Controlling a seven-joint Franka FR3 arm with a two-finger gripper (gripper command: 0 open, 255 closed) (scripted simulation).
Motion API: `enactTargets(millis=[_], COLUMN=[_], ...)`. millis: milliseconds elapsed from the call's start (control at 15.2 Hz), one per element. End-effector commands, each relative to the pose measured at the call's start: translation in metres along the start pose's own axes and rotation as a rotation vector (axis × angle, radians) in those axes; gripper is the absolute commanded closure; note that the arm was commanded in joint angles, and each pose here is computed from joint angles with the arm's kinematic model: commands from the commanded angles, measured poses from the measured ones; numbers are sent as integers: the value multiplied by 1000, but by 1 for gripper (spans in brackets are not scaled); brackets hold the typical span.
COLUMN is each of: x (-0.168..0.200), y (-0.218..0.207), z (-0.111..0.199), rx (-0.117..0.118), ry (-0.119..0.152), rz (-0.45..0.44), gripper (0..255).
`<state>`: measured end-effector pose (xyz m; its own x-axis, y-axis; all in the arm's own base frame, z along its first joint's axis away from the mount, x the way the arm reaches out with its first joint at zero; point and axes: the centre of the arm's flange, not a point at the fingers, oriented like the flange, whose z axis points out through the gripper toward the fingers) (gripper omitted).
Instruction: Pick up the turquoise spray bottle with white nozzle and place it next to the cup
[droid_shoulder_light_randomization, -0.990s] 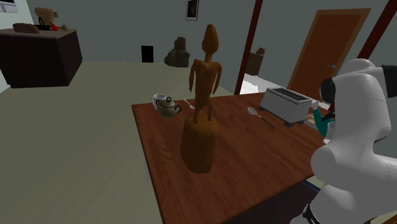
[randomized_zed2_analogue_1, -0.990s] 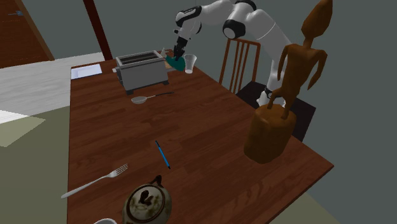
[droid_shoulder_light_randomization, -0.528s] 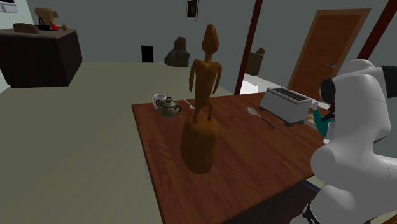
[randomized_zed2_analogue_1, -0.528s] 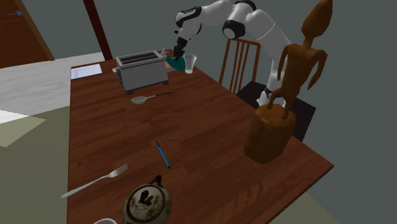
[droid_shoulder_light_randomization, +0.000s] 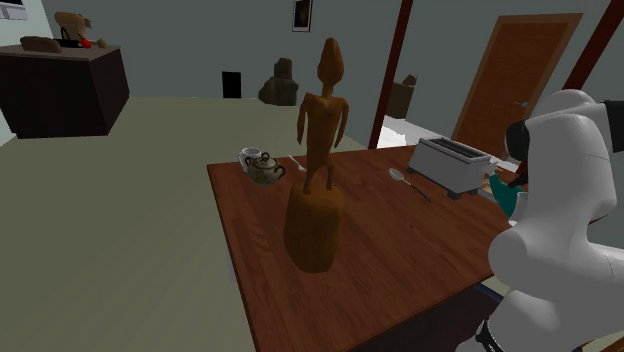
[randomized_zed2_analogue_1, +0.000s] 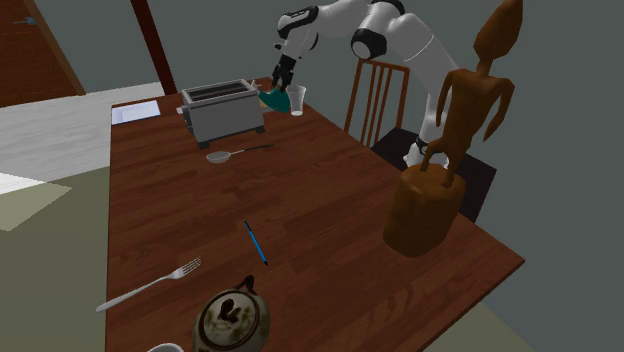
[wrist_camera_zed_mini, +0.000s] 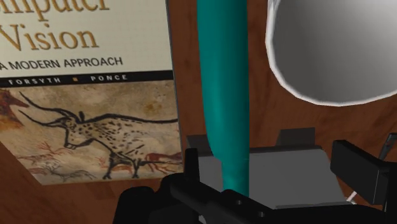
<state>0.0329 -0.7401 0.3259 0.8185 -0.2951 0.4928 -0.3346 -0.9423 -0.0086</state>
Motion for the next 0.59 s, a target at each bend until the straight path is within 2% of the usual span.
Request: enactTargets(millis=[0, 66, 528], x=[0, 0, 0], y=[-1, -1, -1], z=[-23, -33, -33], rx=[0, 0, 0], ry=[0, 0, 0], rz=[0, 0, 0], gripper=[0, 0, 0])
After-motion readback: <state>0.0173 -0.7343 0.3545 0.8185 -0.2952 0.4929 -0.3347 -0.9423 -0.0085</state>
